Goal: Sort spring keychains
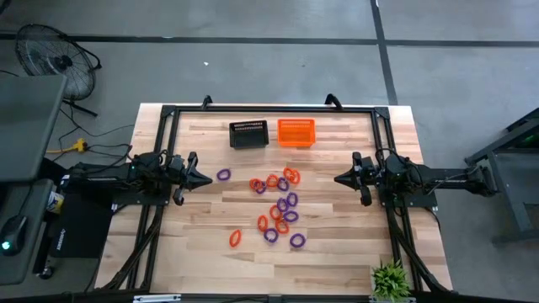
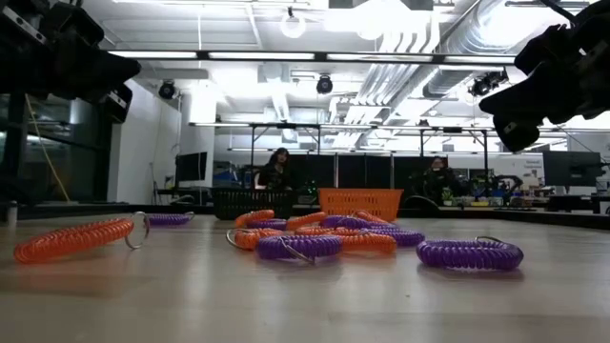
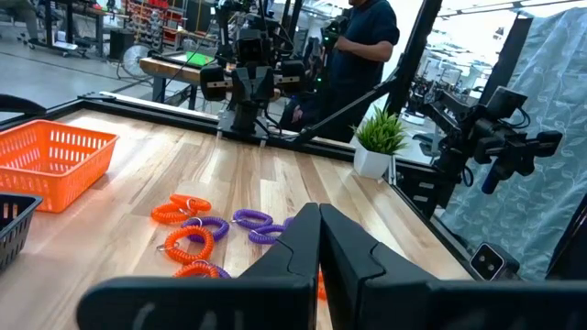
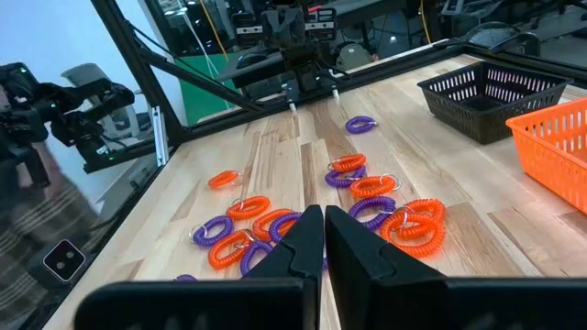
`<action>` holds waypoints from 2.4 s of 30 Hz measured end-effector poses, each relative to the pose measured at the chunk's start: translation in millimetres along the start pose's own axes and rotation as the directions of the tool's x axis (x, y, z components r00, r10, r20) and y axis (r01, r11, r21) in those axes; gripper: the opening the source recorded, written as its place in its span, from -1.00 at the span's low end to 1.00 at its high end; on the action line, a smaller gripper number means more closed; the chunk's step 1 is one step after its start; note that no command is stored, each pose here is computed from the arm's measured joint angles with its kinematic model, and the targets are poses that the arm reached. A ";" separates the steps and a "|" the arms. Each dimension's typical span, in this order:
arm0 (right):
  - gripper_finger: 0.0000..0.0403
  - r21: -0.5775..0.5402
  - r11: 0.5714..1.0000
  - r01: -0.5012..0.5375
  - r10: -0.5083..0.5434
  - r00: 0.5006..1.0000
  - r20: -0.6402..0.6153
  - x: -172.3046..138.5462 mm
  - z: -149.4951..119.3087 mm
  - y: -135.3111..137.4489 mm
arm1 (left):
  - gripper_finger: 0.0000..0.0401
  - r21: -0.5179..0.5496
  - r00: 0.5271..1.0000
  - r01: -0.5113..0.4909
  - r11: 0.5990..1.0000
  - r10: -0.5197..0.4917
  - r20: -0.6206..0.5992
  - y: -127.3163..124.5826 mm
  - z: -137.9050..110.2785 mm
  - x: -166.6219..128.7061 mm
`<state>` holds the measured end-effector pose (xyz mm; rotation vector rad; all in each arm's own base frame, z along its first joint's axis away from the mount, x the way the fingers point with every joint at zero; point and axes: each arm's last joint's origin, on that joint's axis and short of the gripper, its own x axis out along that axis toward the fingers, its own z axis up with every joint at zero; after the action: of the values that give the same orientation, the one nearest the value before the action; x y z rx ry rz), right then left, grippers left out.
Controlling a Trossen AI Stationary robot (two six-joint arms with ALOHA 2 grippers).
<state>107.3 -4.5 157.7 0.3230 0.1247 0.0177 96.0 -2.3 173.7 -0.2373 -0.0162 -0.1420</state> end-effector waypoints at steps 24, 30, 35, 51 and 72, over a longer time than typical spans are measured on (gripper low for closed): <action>-0.94 0.000 1.000 0.000 0.000 1.000 0.000 0.0 0.0 0.0 | -1.00 -0.067 0.999 0.016 0.998 -0.013 0.050 -1.2 4.8 -0.1; -0.94 0.000 1.000 0.000 0.000 1.000 0.000 0.0 0.0 0.0 | -1.00 -0.114 0.999 0.018 0.993 -0.013 0.051 -1.2 4.9 -0.1; -0.94 0.000 1.000 0.000 0.000 1.000 0.000 0.0 0.0 0.0 | -1.00 -0.211 0.996 -0.022 0.977 0.039 0.078 0.1 6.6 -0.3; -0.94 0.000 1.000 0.000 0.000 1.000 0.000 0.0 0.0 0.0 | -0.42 -0.309 0.892 -0.366 0.878 0.425 0.152 7.1 27.2 -0.9; -0.94 0.000 1.000 0.000 0.000 1.000 0.000 0.0 0.0 0.0 | -0.04 0.011 0.665 -0.630 0.776 0.546 -0.510 -4.5 91.5 24.1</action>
<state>107.3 -4.5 157.7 0.3229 0.1250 0.0178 119.3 11.6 264.5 -0.3606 0.5874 0.4652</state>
